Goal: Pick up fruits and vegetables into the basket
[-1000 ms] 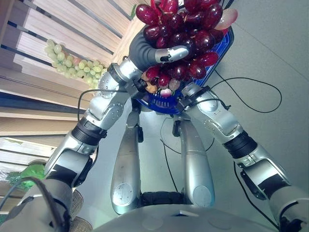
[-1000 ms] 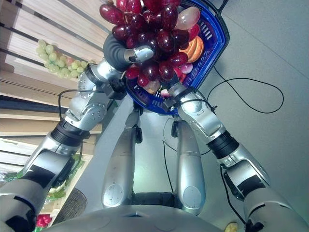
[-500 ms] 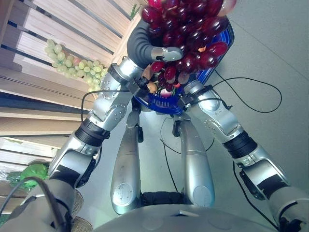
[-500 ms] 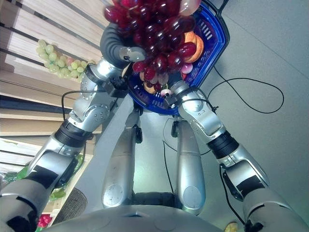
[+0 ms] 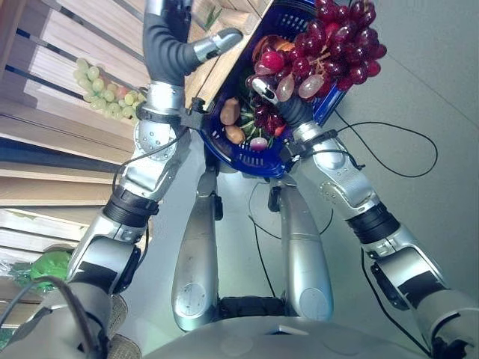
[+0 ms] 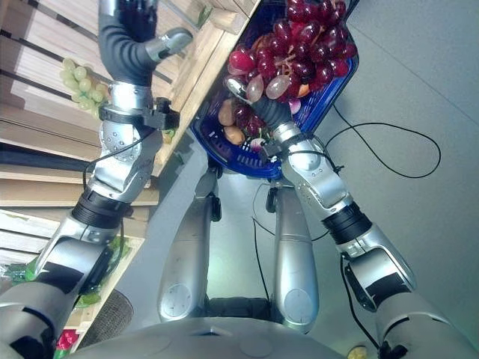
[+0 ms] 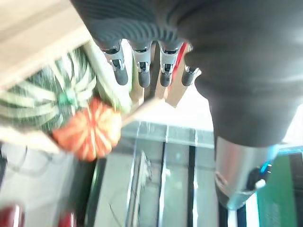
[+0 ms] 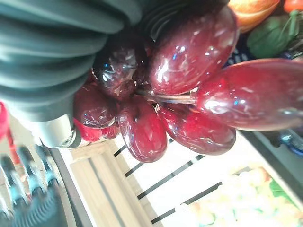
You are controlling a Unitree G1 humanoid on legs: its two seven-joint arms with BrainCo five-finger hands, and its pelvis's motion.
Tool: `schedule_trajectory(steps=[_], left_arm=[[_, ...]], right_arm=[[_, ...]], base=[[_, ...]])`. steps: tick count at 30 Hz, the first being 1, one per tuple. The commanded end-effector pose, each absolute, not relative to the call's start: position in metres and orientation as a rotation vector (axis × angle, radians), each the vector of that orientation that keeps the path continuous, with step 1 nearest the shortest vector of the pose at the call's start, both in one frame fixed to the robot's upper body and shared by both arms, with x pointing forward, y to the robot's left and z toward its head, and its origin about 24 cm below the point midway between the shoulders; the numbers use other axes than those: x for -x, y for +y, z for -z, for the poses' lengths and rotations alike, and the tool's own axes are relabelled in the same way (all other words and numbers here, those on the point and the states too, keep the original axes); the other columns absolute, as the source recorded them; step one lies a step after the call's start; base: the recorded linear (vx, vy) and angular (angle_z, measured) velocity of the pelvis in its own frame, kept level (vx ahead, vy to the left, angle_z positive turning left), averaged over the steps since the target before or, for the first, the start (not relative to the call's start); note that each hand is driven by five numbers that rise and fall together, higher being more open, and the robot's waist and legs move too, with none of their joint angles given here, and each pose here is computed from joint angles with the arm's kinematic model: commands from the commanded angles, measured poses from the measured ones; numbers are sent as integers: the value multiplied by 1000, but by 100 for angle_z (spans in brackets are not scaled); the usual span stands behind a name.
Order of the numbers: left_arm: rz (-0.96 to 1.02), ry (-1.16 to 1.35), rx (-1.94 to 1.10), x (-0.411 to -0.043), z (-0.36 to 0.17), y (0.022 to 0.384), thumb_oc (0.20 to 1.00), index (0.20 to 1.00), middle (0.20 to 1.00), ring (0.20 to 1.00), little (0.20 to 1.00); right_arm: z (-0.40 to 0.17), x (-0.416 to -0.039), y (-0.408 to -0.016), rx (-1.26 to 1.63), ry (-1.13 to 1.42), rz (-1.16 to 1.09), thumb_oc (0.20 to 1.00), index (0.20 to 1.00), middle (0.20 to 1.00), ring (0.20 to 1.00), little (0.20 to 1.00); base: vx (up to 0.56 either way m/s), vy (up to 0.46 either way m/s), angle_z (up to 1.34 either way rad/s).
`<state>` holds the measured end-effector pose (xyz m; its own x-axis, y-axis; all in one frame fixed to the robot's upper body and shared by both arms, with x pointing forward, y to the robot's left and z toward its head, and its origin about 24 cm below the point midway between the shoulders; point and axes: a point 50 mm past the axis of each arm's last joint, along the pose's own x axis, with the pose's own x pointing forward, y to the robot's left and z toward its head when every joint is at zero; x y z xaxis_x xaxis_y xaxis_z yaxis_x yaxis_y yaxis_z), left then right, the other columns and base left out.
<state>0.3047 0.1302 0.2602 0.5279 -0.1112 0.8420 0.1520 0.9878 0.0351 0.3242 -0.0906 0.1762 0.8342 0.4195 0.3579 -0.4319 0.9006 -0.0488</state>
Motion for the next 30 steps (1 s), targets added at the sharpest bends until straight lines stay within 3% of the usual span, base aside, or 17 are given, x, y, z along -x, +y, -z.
schedule_trajectory(steps=[1, 12, 19, 27, 30], left_arm=[[-20, -1065, 17, -304, -265, 149, 1000, 1000, 1000, 1000, 1000], [-480, -941, -375, -337, -256, 212, 1000, 1000, 1000, 1000, 1000], [-581, -732, -611, -358, -240, 243, 1000, 1000, 1000, 1000, 1000], [-559, -502, -923, -378, -227, 261, 1000, 1000, 1000, 1000, 1000], [-531, -442, -1006, -382, -222, 263, 1000, 1000, 1000, 1000, 1000]], right_arm=[[-197, -315, -91, -53, -518, -455, 200, 200, 200, 200, 200], [-158, -351, -124, 199, -239, -268, 200, 200, 200, 200, 200], [-154, -373, -143, 425, -96, -181, 200, 200, 200, 200, 200], [-161, -397, -162, 536, 19, -50, 200, 200, 200, 200, 200], [-163, -401, -167, 554, 52, -11, 442, 442, 442, 442, 442]], base=[[0, 0, 0], [-3, 20, 3], [-16, 53, 0], [-4, 8, 1], [10, 18, 2]])
